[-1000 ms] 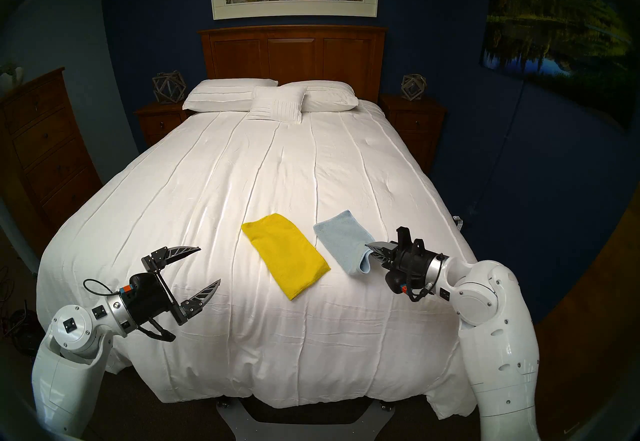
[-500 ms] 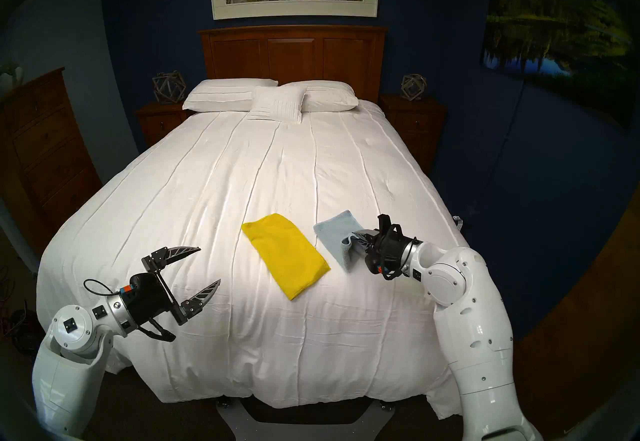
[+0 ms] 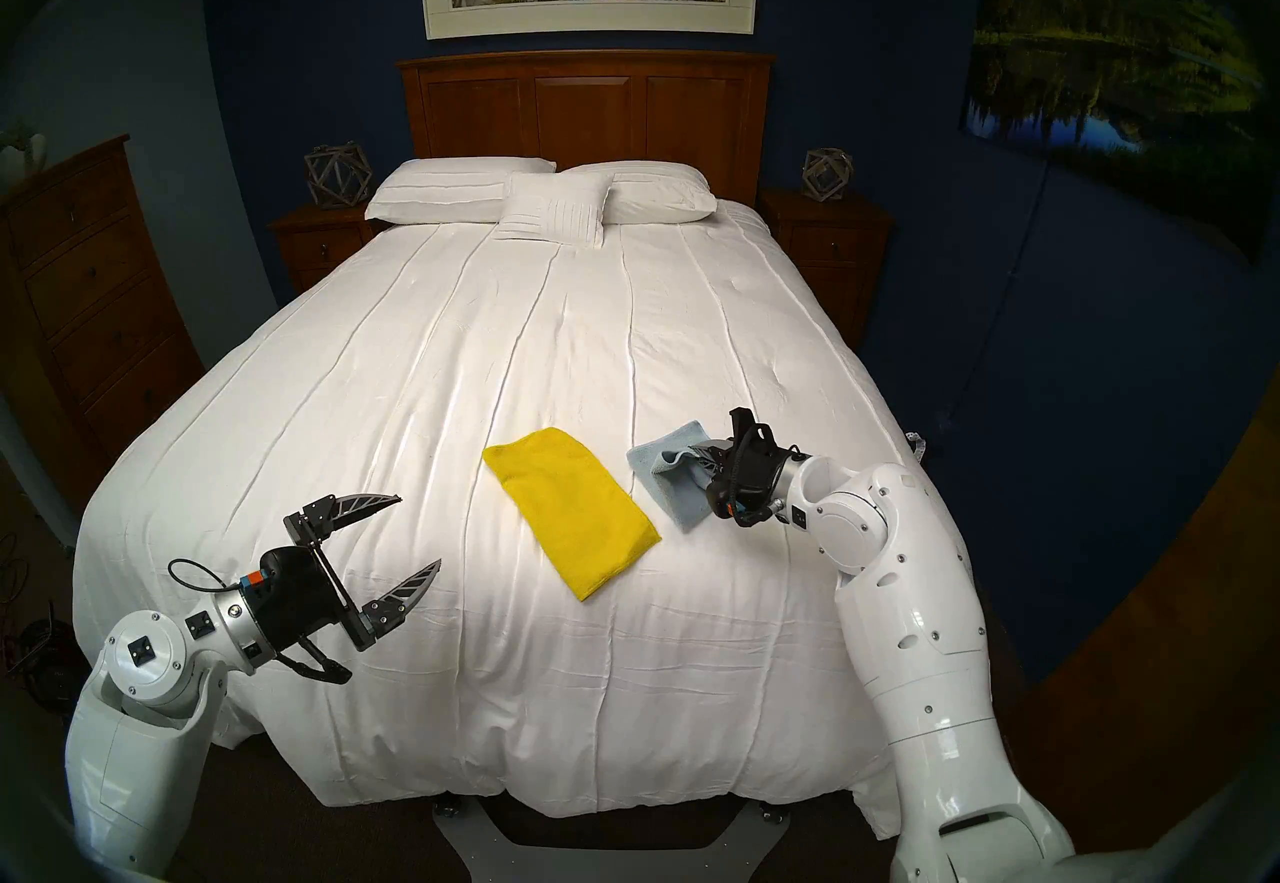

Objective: Fold the hand towels twice and stack them up

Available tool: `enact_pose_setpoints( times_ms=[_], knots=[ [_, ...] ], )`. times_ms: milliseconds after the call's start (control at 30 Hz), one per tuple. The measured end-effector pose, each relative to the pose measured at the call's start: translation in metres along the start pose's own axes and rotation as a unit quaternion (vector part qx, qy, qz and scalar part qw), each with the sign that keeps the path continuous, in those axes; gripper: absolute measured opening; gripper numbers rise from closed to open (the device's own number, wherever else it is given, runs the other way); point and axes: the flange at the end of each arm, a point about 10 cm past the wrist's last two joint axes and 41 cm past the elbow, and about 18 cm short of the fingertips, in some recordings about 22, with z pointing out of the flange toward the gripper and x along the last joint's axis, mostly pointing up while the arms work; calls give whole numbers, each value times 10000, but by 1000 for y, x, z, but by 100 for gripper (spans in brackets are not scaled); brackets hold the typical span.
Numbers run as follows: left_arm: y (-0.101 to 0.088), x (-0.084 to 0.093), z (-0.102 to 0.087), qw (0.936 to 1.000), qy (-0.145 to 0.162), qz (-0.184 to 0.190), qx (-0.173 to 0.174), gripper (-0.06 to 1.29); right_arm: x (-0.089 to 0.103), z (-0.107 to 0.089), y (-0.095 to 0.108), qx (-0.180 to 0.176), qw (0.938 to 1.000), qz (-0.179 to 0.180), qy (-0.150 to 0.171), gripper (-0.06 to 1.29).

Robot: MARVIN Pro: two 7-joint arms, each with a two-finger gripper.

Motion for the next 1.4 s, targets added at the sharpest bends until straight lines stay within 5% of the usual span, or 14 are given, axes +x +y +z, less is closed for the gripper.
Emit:
enact_pose_setpoints(
  times_ms=[133,400,433,467,533,667,1100,1400],
  knots=[
    [0,0,0,10000,-1,-2,1,127,-3,8,3,87,9999,-92,-27,-1],
    [0,0,0,10000,2,0,1,127,-13,24,9,279,9993,-246,-90,28],
    [0,0,0,10000,3,0,0,127,-14,26,10,302,9991,-268,-90,35],
    [0,0,0,10000,4,0,0,127,-15,29,10,326,9990,-287,-89,65],
    [0,0,0,10000,4,0,-1,127,-16,34,12,381,9987,-331,-81,94],
    [0,0,0,10000,5,2,-1,127,-21,41,14,447,9982,-386,-75,118],
    [0,0,0,10000,7,3,-8,127,-27,59,39,331,9980,-522,138,119],
    [0,0,0,10000,7,10,-8,127,-25,75,40,549,9916,-796,861,119]
  ],
)
